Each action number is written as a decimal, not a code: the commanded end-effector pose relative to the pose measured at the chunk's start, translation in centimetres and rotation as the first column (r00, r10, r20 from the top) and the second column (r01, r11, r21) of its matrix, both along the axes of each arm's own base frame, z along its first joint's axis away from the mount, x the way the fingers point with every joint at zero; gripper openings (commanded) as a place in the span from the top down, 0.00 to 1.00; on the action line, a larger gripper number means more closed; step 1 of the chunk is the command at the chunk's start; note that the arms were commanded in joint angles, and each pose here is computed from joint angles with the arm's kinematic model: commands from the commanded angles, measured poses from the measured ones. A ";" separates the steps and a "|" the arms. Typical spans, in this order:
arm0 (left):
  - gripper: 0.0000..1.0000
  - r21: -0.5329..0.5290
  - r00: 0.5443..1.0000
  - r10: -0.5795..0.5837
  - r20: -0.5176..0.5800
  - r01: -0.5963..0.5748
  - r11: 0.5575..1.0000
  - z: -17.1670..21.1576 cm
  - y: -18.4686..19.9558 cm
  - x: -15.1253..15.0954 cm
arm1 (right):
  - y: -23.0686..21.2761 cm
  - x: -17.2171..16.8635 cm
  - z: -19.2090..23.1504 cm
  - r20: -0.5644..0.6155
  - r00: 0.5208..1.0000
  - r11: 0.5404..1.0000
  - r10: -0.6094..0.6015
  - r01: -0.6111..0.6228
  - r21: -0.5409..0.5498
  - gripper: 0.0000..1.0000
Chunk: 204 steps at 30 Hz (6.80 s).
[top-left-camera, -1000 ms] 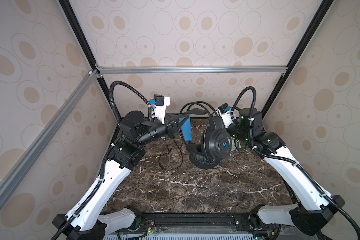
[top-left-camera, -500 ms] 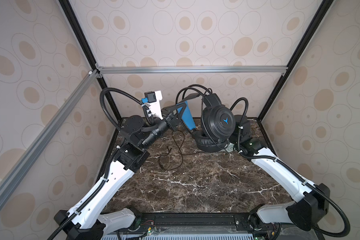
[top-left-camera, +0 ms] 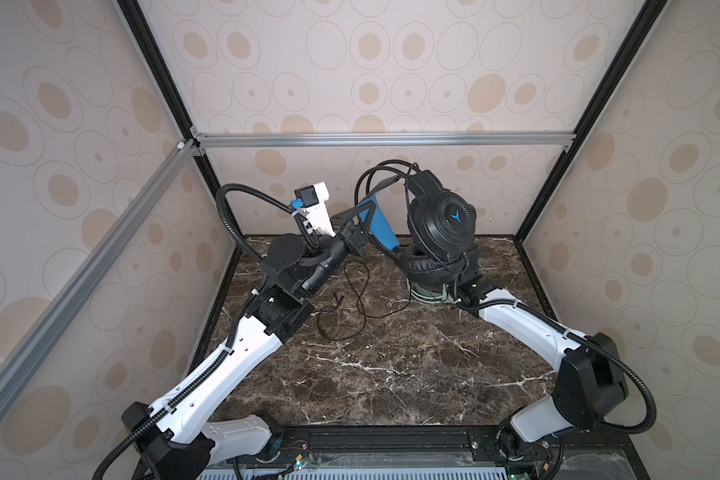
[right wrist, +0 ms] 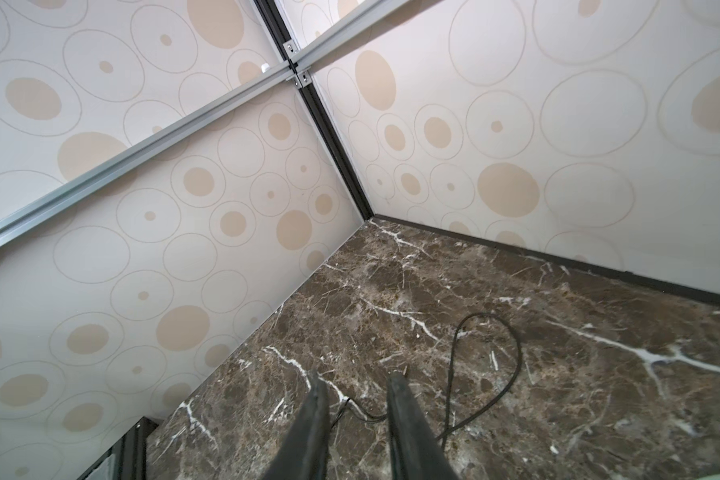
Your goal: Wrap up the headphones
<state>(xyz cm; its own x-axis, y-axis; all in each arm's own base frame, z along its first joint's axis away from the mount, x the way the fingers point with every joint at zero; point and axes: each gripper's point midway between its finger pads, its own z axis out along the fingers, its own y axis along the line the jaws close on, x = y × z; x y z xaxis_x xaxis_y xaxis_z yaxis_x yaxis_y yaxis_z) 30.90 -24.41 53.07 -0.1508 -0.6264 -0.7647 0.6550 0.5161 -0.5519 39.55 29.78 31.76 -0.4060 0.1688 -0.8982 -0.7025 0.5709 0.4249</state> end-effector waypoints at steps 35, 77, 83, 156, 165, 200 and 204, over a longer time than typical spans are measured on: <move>1.00 -0.379 0.888 0.376 -0.263 -0.454 0.806 -0.9 3.5 9.5 | -1.9 -9.7 -4.9 0.029 0.999 0.900 -0.016 0.027 -0.435 1.00; 1.00 0.626 0.766 0.635 0.106 -0.547 0.555 -12.4 3.2 6.7 | -4.4 -12.3 7.8 0.339 0.923 0.487 0.183 0.215 -0.847 1.00; 1.00 0.779 0.869 0.483 0.108 -0.376 0.502 -14.9 1.7 5.2 | -5.0 -11.6 7.5 0.359 0.910 0.384 0.207 0.262 -0.886 1.00; 1.00 0.920 0.978 -0.098 -0.182 0.205 0.334 -18.4 -2.6 -3.0 | -6.2 -12.6 6.1 0.439 0.857 0.513 0.270 0.258 -0.819 0.87; 1.00 0.914 0.977 -0.108 -0.182 0.209 0.347 -18.6 -3.0 -2.9 | -5.1 -14.3 6.4 0.415 0.855 0.587 0.310 0.172 -0.791 0.90; 1.00 0.837 0.985 -0.071 -0.157 0.171 0.520 -17.2 -1.4 -3.4 | -14.7 -8.9 10.1 0.512 0.829 0.572 -0.223 0.537 -0.620 0.89; 1.00 0.817 0.986 -0.068 -0.151 0.163 0.553 -16.5 -1.1 -3.4 | -16.5 -8.2 9.2 0.469 0.829 0.586 -0.306 0.552 -0.594 0.90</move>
<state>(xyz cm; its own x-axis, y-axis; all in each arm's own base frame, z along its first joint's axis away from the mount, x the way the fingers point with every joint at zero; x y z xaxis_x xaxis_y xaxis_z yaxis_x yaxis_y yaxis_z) 27.96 -25.85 33.58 -0.3029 0.3942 -0.8677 0.7172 0.6938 0.0648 30.65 14.81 40.24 -0.1416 -0.5510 -0.8224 -0.3788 0.7977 -0.4692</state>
